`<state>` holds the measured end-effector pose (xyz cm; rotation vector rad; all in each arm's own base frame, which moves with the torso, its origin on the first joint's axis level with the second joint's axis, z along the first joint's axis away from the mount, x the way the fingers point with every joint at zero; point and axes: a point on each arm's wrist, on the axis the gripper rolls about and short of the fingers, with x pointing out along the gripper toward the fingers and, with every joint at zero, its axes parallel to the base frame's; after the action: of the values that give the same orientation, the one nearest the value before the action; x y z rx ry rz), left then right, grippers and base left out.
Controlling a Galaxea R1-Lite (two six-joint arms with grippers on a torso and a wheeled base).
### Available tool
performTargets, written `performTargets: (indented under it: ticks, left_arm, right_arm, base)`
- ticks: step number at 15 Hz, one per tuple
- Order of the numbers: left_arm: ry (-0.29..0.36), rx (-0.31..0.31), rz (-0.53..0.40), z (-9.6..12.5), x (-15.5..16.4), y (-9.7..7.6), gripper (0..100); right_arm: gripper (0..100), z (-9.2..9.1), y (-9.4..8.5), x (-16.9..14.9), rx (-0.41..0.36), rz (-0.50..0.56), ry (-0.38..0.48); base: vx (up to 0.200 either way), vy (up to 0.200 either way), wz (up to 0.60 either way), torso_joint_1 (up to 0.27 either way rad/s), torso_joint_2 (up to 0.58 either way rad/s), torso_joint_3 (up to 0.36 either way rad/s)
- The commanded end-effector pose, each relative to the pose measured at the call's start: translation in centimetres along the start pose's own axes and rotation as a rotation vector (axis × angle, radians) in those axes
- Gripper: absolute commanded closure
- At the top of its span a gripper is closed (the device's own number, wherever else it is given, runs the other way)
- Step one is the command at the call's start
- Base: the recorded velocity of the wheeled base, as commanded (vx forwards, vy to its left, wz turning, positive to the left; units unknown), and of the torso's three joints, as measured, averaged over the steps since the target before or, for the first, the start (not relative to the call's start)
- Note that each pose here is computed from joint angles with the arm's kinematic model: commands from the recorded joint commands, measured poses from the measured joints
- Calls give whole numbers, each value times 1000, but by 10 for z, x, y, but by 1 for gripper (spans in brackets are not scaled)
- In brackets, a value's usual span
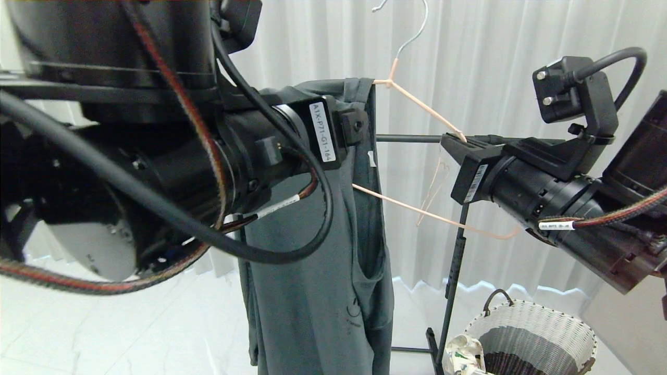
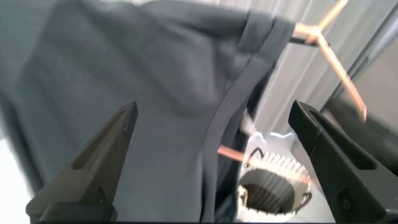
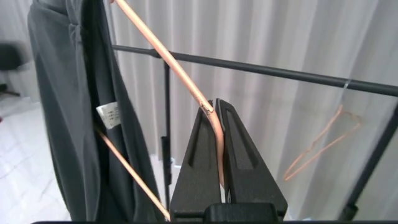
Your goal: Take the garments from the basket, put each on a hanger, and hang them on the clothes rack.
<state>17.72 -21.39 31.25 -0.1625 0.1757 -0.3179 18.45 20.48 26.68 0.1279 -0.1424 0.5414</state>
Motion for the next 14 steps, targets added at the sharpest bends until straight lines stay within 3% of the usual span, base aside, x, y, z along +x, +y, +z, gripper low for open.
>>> performTargets:
  ticks: [1,5,7,9,11,13,14]
  left_arm:
    - [-4,-2,-28,0,-22,7,0]
    - [-28,154,-56,2,-55,30,0]
    - [-62,210,-141,11,-73,43,0]
    - [-79,294,-175,16,-76,67,0]
    - [-38,332,-245,8,-69,90,0]
    - [21,340,-379,-8,-69,92,0]
    - [28,341,-388,-10,-69,92,0]
  right_arm:
    - [100,-1,-8,2,-8,-29,2]
    - [100,-5,-31,-5,-56,-36,21]
    - [100,-9,-36,-17,-81,-13,37]
    - [100,-18,-40,-36,-109,26,51]
    - [100,-26,-43,-61,-133,57,76]
    - [100,-29,-41,-82,-158,110,78]
    - [100,-29,-41,-84,-161,114,79]
  base:
    - [0,0,0,0,0,0]
    - [0,0,0,0,0,0]
    - [0,0,0,0,0,0]
    - [0,0,0,0,0,0]
    - [0,0,0,0,0,0]
    - [0,0,0,0,0,0]
    - [0,0,0,0,0,0]
